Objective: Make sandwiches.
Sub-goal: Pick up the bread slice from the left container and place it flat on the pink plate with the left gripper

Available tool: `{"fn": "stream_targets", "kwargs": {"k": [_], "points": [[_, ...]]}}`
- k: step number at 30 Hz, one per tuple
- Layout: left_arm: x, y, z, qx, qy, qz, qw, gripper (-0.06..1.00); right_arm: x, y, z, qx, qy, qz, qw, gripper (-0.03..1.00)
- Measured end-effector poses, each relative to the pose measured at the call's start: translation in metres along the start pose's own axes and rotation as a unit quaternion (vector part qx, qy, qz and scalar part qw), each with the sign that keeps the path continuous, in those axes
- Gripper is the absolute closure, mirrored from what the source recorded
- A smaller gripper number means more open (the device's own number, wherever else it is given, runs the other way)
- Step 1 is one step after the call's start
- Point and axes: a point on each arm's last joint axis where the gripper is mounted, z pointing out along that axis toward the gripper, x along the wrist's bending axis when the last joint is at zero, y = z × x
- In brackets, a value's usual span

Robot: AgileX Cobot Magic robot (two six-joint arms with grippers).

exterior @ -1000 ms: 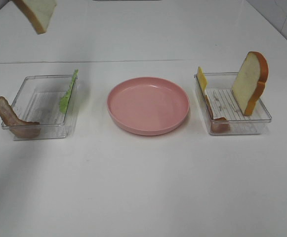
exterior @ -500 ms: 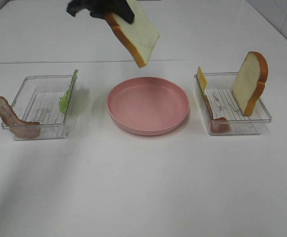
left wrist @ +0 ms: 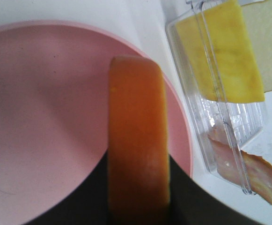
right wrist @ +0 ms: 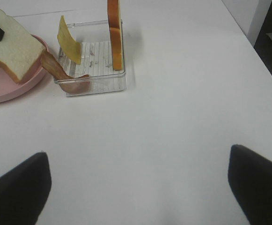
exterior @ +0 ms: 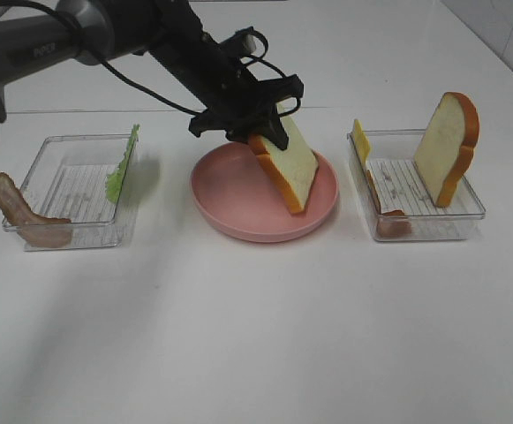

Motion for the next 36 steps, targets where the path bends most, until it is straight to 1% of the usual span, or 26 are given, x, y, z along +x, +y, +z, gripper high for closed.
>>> {"fn": "stream_targets", "kwargs": {"k": [16, 17, 18, 19, 20, 21, 22, 23, 24, 25, 26, 27, 28, 30, 31, 33, 34, 35, 36], "points": [[0.0, -0.002, 0.005, 0.004, 0.005, -0.002, 1.0, 0.73, 0.0, 0.0, 0.0, 0.0, 0.0, 0.0, 1.0, 0.01], [0.001, -0.003, 0.005, 0.009, 0.012, -0.006, 1.0, 0.7, 0.0, 0.0, 0.0, 0.0, 0.0, 0.0, 1.0, 0.01], [0.001, -0.003, 0.005, 0.009, 0.012, -0.006, 1.0, 0.7, 0.0, 0.0, 0.0, 0.0, 0.0, 0.0, 1.0, 0.01], [0.001, -0.003, 0.004, 0.012, 0.015, -0.008, 1.0, 0.66, 0.0, 0.0, 0.0, 0.0, 0.0, 0.0, 1.0, 0.01], [0.004, -0.006, 0.005, 0.023, 0.029, -0.006, 0.999, 0.53, 0.0, 0.0, 0.0, 0.0, 0.0, 0.0, 1.0, 0.01], [0.004, -0.006, 0.005, 0.023, 0.029, -0.006, 0.999, 0.53, 0.0, 0.0, 0.0, 0.0, 0.0, 0.0, 1.0, 0.01], [0.007, -0.011, 0.009, 0.042, 0.046, -0.007, 0.998, 0.34, 0.0, 0.0, 0.0, 0.0, 0.0, 0.0, 1.0, 0.01], [0.007, -0.011, 0.009, 0.042, 0.046, -0.007, 0.998, 0.34, 0.0, 0.0, 0.0, 0.0, 0.0, 0.0, 1.0, 0.01], [0.01, -0.013, 0.011, 0.053, 0.055, -0.007, 0.997, 0.25, 0.0, 0.0, 0.0, 0.0, 0.0, 0.0, 1.0, 0.01], [0.013, -0.015, 0.011, 0.07, 0.07, -0.003, 0.995, 0.11, 0.0, 0.0, 0.0, 0.0, 0.0, 0.0, 1.0, 0.01], [0.013, -0.015, 0.011, 0.07, 0.07, -0.003, 0.995, 0.11, 0.0, 0.0, 0.0, 0.0, 0.0, 0.0, 1.0, 0.01], [0.014, -0.016, 0.007, 0.083, 0.087, 0.007, 0.993, 0.03, 0.0, 0.0, 0.0, 0.0, 0.0, 0.0, 1.0, 0.01], [0.014, -0.016, 0.007, 0.083, 0.087, 0.007, 0.993, 0.03, 0.0, 0.0, 0.0, 0.0, 0.0, 0.0, 1.0, 0.01], [0.01, -0.012, -0.003, 0.089, 0.102, 0.023, 0.991, -0.02, 0.0, 0.0, 0.0, 0.0, 0.0, 0.0, 1.0, 0.01], [0.01, -0.012, -0.003, 0.089, 0.102, 0.023, 0.991, -0.02, 0.0, 0.0, 0.0, 0.0, 0.0, 0.0, 1.0, 0.01], [0.002, -0.003, -0.015, 0.071, 0.109, 0.041, 0.991, -0.03, 0.0, 0.0, 0.0, 0.0, 0.0, 0.0, 1.0, 0.01], [0.002, -0.003, -0.015, 0.071, 0.109, 0.041, 0.991, -0.03, 0.0, 0.0, 0.0, 0.0, 0.0, 0.0, 1.0, 0.01], [-0.002, 0.004, -0.024, 0.051, 0.115, 0.055, 0.991, -0.03, 0.0, 0.0, 0.0, 0.0, 0.0, 0.0, 1.0, 0.01], [-0.005, 0.007, -0.029, 0.043, 0.118, 0.06, 0.99, -0.03, 0.0, 0.0, 0.0, 0.0, 0.0, 0.0, 1.0, 0.01]]}}
